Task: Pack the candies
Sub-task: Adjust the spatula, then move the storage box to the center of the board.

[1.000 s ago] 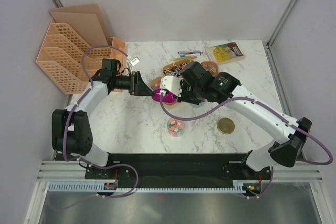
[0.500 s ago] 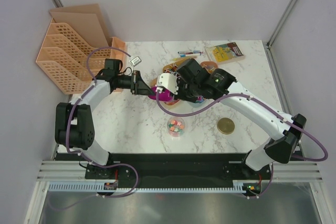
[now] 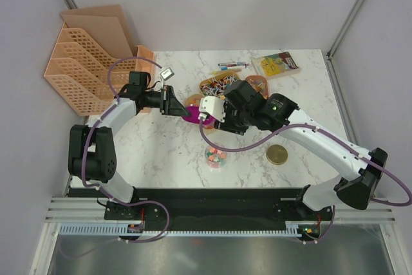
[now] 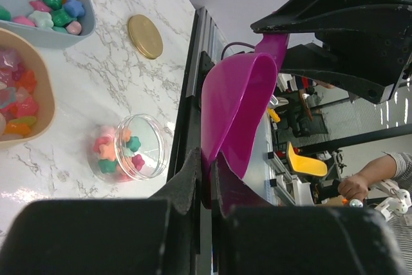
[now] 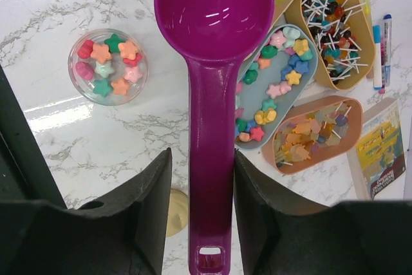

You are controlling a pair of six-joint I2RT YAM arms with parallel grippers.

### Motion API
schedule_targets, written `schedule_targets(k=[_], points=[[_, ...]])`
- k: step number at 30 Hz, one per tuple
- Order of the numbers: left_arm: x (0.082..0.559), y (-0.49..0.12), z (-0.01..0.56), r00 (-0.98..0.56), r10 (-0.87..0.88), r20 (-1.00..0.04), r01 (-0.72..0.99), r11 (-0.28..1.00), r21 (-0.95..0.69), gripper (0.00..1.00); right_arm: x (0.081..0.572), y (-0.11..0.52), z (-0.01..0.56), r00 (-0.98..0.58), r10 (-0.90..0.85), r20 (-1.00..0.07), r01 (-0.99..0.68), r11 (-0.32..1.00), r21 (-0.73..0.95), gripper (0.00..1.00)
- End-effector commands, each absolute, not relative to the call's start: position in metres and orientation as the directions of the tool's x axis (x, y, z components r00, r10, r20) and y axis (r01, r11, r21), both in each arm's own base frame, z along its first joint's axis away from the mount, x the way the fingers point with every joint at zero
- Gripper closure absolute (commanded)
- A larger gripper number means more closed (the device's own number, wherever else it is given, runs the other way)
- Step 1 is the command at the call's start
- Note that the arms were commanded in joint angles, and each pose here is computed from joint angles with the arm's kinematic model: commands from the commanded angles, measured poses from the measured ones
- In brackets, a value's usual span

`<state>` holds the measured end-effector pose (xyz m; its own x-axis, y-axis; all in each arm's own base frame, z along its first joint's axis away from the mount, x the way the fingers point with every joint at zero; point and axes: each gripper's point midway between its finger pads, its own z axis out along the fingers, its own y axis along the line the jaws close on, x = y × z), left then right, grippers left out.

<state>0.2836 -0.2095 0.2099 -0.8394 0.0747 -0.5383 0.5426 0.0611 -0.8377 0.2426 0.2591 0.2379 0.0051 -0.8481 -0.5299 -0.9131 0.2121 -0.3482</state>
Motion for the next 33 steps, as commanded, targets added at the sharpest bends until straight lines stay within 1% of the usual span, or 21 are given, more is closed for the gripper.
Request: schedule_targets(k=[1, 4, 5, 6, 9, 10, 12, 13, 14, 15, 16, 17, 18, 19, 20, 21, 22, 23, 24, 25, 33], points=[[0.274, -0.208, 0.229, -0.833, 0.094, -0.545, 0.543, -0.051, -0.838, 0.98, 0.245, 0.252, 0.248, -0.014, -0.832, -0.555, -0.894, 0.259, -0.366, 0.53], [0.274, -0.209, 0.23, -0.832, 0.092, -0.547, 0.545, -0.046, -0.837, 0.98, 0.246, 0.253, 0.247, -0.016, -0.827, -0.561, -0.896, 0.26, -0.358, 0.58], [0.274, -0.208, 0.23, -0.831, 0.092, -0.548, 0.546, -0.047, -0.836, 0.98, 0.245, 0.254, 0.247, -0.015, -0.825, -0.565, -0.898, 0.259, -0.354, 0.64], [0.274, -0.208, 0.229, -0.833, 0.092, -0.545, 0.544, -0.046, -0.838, 0.98, 0.246, 0.255, 0.248, -0.018, -0.822, -0.569, -0.899, 0.262, -0.351, 0.79], [0.276, -0.208, 0.226, -0.833, 0.085, -0.547, 0.547, -0.017, -0.837, 0.98, 0.248, 0.257, 0.255, -0.018, -0.81, -0.587, -0.895, 0.275, -0.352, 1.0], [0.282, -0.208, 0.22, -0.836, 0.072, -0.545, 0.548, 0.03, -0.836, 0.88, 0.245, 0.261, 0.257, -0.011, -0.8, -0.601, -0.903, 0.265, -0.337, 1.0], [0.3, -0.206, 0.208, -0.81, 0.054, -0.584, 0.585, 0.159, -0.796, 0.57, 0.244, 0.259, 0.264, -0.01, -0.791, -0.611, -0.902, 0.271, -0.336, 1.0], [0.314, -0.2, 0.19, -0.816, 0.051, -0.575, 0.561, 0.304, -0.77, 0.44, 0.245, 0.255, 0.264, -0.026, -0.788, -0.615, -0.9, 0.286, -0.328, 1.0], [0.332, -0.196, 0.187, -0.767, 0.072, -0.638, 0.616, 0.365, -0.698, 0.41, 0.244, 0.251, 0.266, -0.039, -0.777, -0.629, -0.9, 0.301, -0.316, 1.0], [0.347, -0.189, 0.178, -0.758, 0.082, -0.647, 0.608, 0.45, -0.654, 0.36, 0.246, 0.248, 0.264, -0.07, -0.77, -0.634, -0.898, 0.325, -0.296, 1.0], [0.372, -0.171, 0.158, -0.74, 0.102, -0.665, 0.576, 0.607, -0.547, 0.32, 0.253, 0.235, 0.264, -0.142, -0.745, -0.652, -0.88, 0.396, -0.261, 1.0], [0.391, -0.164, 0.164, -0.704, 0.125, -0.699, 0.587, 0.657, -0.473, 0.32, 0.256, 0.228, 0.262, -0.185, -0.725, -0.663, -0.87, 0.434, -0.232, 1.0], [0.407, -0.154, 0.15, -0.685, 0.17, -0.709, 0.589, 0.701, -0.401, 0.32, 0.254, 0.221, 0.253, -0.229, -0.712, -0.664, -0.869, 0.457, -0.19, 1.0], [0.425, -0.137, 0.143, -0.673, 0.195, -0.714, 0.548, 0.78, -0.303, 0.33, 0.26, 0.207, 0.248, -0.288, -0.692, -0.662, -0.844, 0.509, -0.166, 1.0], [0.443, -0.13, 0.15, -0.638, 0.217, -0.739, 0.549, 0.801, -0.238, 0.36, 0.259, 0.201, 0.243, -0.329, -0.674, -0.661, -0.83, 0.54, -0.137, 1.0], [0.454, -0.124, 0.149, -0.613, 0.254, -0.748, 0.554, 0.813, -0.178, 0.42, 0.257, 0.194, 0.232, -0.361, -0.677, -0.641, -0.823, 0.555, -0.124, 1.0], [0.467, -0.112, 0.135, -0.628, 0.275, -0.728, 0.517, 0.846, -0.126, 0.54, 0.256, 0.187, 0.231, -0.376, -0.67, -0.641, -0.809, 0.574, -0.126, 1.0], [0.481, -0.109, 0.143, -0.601, 0.291, -0.744, 0.519, 0.85, -0.087, 0.6, 0.254, 0.184, 0.227, -0.39, -0.668, -0.633, -0.802, 0.584, -0.122, 1.0], [0.487, -0.106, 0.141, -0.592, 0.321, -0.74, 0.528, 0.848, -0.055, 0.72, 0.252, 0.179, 0.223, -0.404, -0.666, -0.627, -0.793, 0.596, -0.122, 1.0], [0.501, -0.102, 0.133, -0.597, 0.335, -0.728, 0.516, 0.856, -0.03, 0.97, 0.253, 0.174, 0.221, -0.42, -0.659, -0.623, -0.782, 0.612, -0.119, 1.0], [0.525, -0.104, 0.072, -0.631, 0.448, -0.633, 0.556, 0.83, 0.033, 0.98, 0.252, 0.145, 0.211, -0.508, -0.6, -0.618, -0.712, 0.696, -0.091, 1.0]])
